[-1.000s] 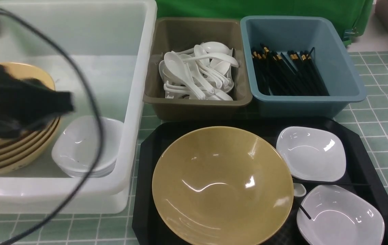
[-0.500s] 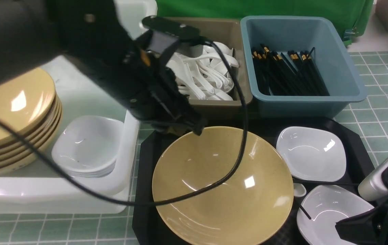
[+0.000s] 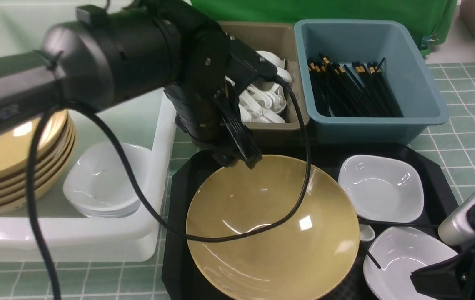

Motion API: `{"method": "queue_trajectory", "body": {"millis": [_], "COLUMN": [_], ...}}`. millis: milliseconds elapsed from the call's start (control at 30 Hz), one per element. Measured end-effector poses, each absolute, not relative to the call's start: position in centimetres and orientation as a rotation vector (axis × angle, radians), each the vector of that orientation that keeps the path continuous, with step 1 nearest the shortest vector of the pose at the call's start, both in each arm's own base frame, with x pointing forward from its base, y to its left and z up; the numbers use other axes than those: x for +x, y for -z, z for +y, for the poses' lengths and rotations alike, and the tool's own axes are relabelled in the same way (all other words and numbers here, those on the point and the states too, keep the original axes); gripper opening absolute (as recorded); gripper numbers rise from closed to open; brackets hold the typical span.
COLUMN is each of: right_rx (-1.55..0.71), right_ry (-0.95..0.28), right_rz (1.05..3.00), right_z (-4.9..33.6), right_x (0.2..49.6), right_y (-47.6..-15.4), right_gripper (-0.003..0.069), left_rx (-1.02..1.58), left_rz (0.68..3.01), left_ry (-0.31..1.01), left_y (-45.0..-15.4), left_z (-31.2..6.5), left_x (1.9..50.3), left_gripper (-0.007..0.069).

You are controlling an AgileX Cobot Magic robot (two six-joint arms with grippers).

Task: On blue table put chopsticks spoon bowls plates into blue grey white boxes.
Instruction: 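Grasp the large bowl on the tray by its rim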

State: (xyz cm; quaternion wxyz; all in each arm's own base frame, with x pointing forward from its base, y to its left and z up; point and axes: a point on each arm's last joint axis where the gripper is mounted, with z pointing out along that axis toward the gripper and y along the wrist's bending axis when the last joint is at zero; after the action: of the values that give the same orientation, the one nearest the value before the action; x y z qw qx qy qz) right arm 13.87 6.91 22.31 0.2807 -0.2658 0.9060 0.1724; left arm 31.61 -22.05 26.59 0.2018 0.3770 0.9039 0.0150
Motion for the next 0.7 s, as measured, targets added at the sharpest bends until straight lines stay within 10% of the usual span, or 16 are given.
{"method": "queue_trajectory", "body": {"millis": [333,700], "right_rx": [-0.721,-0.723], "right_ry": [-0.471,-0.473], "right_rz": [2.439,2.441], "right_z": [6.9,6.9], "right_x": [13.7,13.7], "right_y": [-22.3,-22.3], "right_gripper": [0.0055,0.0068], "left_rx": [1.187,1.296], "left_rz": [2.617,2.611], "left_ry": [-0.02,-0.04], "left_y": [-20.8,-23.6], "left_z": [-23.6,-23.4], "left_x": [32.8,32.1], "left_gripper": [0.0449,0.016]}}
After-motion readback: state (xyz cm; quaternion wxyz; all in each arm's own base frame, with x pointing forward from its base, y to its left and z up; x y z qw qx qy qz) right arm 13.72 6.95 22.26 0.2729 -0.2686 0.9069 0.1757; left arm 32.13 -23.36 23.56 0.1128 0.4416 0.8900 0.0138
